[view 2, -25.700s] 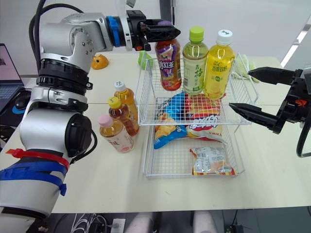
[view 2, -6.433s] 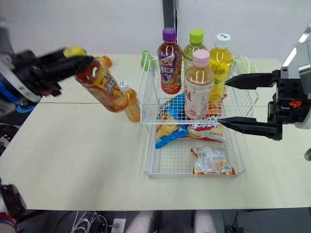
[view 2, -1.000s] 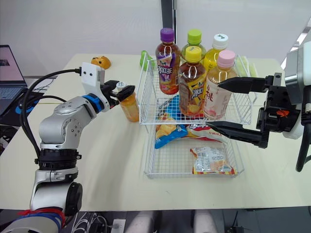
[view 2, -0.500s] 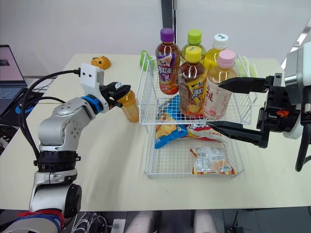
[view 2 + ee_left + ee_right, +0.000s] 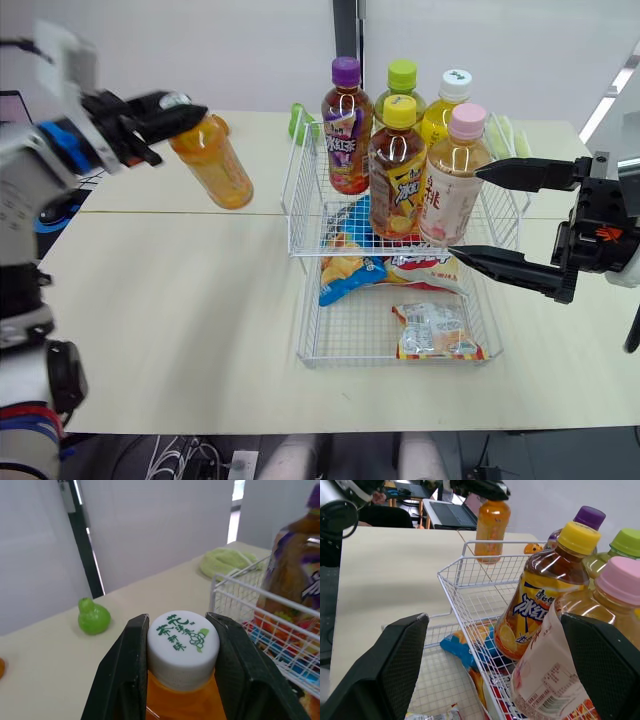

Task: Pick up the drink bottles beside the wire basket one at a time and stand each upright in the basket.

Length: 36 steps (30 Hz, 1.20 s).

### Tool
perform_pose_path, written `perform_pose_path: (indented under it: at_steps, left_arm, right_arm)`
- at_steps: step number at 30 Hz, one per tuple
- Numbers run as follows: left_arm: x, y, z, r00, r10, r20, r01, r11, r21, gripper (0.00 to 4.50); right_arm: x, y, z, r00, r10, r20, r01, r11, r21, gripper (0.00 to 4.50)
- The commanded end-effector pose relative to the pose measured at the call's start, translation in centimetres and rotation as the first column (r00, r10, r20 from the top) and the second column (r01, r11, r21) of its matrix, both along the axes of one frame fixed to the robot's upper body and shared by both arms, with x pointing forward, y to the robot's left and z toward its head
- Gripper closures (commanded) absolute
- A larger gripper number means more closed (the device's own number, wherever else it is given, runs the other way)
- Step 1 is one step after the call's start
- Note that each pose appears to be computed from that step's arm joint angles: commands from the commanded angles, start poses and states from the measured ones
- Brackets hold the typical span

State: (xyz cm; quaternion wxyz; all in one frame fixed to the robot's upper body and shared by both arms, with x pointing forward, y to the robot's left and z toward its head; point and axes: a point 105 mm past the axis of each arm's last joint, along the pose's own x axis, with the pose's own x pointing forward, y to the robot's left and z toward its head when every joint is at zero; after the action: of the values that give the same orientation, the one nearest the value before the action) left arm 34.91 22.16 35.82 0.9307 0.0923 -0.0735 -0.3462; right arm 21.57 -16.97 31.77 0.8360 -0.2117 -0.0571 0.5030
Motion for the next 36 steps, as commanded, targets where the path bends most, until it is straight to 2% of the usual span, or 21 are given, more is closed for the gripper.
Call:
perform_pose_path:
  at_steps: [1,5,9,12,15,21,25,36]
  left_arm:
    - [-3.0,-1.3,5.6,0.980,-0.166,0.111,0.165,0.986,0.011,3.14]
    - [-4.7,-2.3,8.7,0.950,-0.281,0.135,0.281,0.959,0.020,3.14]
    - [-5.8,-3.0,10.6,0.924,-0.352,0.149,0.351,0.936,0.029,3.14]
    - [-7.3,-4.8,12.6,0.876,-0.454,0.163,0.456,0.890,0.022,3.14]
    - [-8.4,-6.6,13.4,0.822,-0.553,0.138,0.557,0.830,0.005,3.14]
    - [-8.0,-10.2,11.0,0.774,-0.633,0.013,0.630,0.772,0.081,3.14]
    - [-6.7,-11.9,8.9,0.776,-0.631,-0.002,0.624,0.767,0.150,3.14]
    - [-4.0,-13.6,5.4,0.768,-0.639,-0.041,0.636,0.756,0.157,3.14]
  right_arm:
    - [-0.2,-0.6,0.9,0.998,-0.012,0.054,0.012,1.000,-0.004,0.00]
    - [-0.1,-0.9,1.3,0.998,-0.014,0.063,0.013,1.000,0.008,0.00]
    - [-0.2,-1.2,1.4,0.998,-0.017,0.064,0.016,1.000,0.013,0.00]
    - [-0.3,-1.5,1.3,0.998,-0.019,0.060,0.018,1.000,0.006,0.00]
    - [-0.4,-1.6,1.2,0.998,-0.017,0.058,0.017,1.000,0.005,0.00]
    - [-0.3,-1.5,1.1,0.998,-0.011,0.059,0.011,1.000,0.006,0.00]
    - [-0.3,-1.4,1.1,0.998,-0.006,0.062,0.006,1.000,0.010,0.00]
    - [-0.2,-1.2,1.0,0.998,-0.015,0.062,0.014,1.000,0.010,0.00]
